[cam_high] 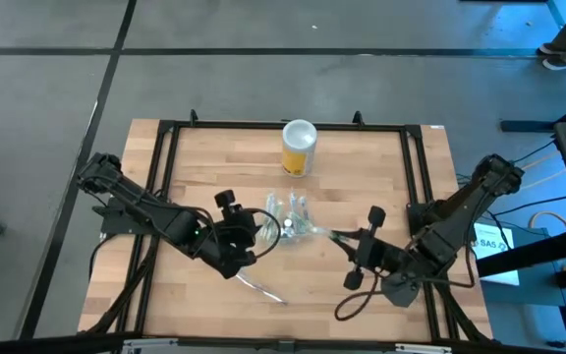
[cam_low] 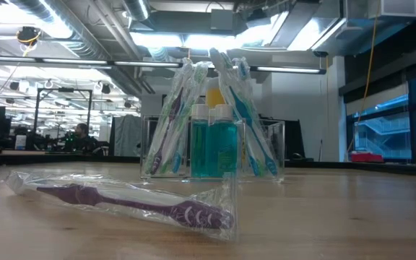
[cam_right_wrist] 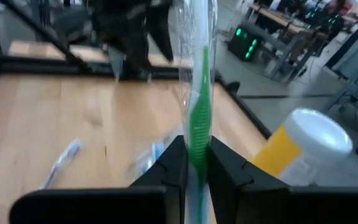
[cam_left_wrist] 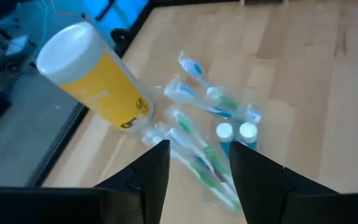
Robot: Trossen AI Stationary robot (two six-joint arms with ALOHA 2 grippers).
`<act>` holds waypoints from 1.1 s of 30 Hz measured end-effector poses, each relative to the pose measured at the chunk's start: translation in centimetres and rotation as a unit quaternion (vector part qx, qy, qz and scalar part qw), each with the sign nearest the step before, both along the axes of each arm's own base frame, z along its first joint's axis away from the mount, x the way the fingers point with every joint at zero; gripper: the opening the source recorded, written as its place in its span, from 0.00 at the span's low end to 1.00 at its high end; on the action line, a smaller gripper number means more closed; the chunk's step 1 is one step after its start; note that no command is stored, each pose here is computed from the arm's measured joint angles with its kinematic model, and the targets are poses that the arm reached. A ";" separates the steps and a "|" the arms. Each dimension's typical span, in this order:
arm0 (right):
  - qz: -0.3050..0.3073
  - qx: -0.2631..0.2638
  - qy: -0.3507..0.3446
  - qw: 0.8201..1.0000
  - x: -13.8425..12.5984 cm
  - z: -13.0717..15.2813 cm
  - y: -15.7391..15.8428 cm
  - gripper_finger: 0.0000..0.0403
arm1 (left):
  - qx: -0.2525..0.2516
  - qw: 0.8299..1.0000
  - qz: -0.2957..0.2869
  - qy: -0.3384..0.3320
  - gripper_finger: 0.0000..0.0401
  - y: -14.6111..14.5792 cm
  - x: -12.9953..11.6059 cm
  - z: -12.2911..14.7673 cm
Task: Pick & Place toothbrushing station
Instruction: Put the green toothbrush into the transparent organizer
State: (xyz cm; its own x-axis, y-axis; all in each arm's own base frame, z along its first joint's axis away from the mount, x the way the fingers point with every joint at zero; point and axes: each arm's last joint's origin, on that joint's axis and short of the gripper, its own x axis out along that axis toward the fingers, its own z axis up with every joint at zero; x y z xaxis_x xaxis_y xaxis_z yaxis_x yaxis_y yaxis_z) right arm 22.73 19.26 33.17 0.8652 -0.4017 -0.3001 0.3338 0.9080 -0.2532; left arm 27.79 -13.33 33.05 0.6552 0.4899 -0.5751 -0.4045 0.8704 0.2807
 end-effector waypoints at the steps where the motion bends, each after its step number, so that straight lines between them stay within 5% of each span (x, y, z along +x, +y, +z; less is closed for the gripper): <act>1: -0.003 0.002 0.006 1.000 -0.1 -0.3 -0.2 0.10 | 0.005 1.000 -0.002 0.003 0.40 -0.1 -0.1 -0.2; 12: -0.027 0.078 -0.036 0.996 -5.4 2.2 -5.2 0.10 | -0.020 0.998 -0.009 0.059 0.38 -0.6 -1.5 -2.2; 18: -0.013 0.139 -0.128 0.982 -7.0 -2.7 -6.9 0.10 | -0.014 0.999 -0.013 0.047 0.38 -1.2 -3.2 -2.8; 26: 0.130 0.145 -0.292 0.936 -6.2 -9.3 -8.8 0.10 | -0.024 0.999 -0.033 -0.007 0.33 -1.6 -3.8 -4.0; 33: 0.175 0.144 -0.267 0.937 -3.2 -12.7 -10.0 0.10 | -0.036 0.995 -0.068 -0.064 0.28 -1.8 -3.0 -6.0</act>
